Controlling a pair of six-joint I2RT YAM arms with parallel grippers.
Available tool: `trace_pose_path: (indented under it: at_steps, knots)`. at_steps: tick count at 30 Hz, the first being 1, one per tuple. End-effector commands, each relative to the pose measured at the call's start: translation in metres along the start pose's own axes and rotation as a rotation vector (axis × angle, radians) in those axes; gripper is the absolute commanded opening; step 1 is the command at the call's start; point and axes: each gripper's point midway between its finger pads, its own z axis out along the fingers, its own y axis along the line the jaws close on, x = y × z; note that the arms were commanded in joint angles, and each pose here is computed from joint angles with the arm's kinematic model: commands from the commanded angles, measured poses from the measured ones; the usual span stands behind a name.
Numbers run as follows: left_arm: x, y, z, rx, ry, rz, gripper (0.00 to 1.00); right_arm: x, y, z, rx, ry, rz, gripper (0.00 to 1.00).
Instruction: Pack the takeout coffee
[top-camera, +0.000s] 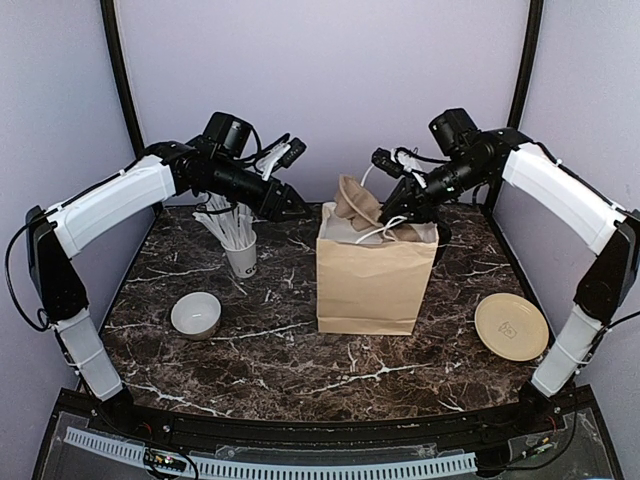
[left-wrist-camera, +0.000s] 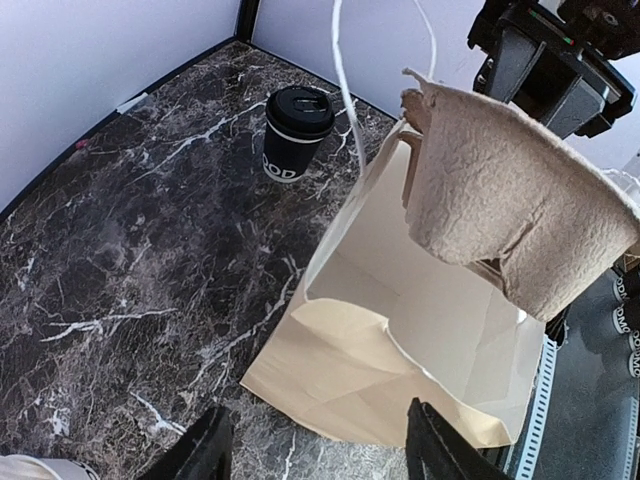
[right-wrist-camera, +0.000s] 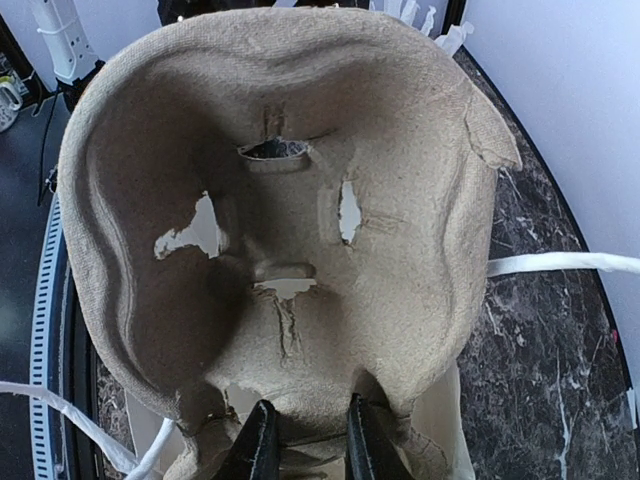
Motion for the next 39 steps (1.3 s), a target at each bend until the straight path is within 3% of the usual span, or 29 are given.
trace_pose_path:
  at_steps: [1,17,29,39]
  knots:
    - [-0.006,-0.004,-0.02,-0.02,-0.036,0.031,0.62,0.01,0.006,-0.003,0.041,0.089,0.017,0.19]
    - [0.01,0.003,-0.021,-0.05,-0.01,0.01,0.62,0.05,0.016,0.016,0.072,0.411,-0.007,0.19]
    - [0.019,0.004,-0.02,-0.054,-0.002,0.003,0.62,0.071,0.022,0.034,0.053,0.504,0.003,0.19]
    - [0.021,0.006,-0.017,-0.055,0.002,0.001,0.62,0.049,0.029,0.009,0.099,0.433,-0.053,0.19]
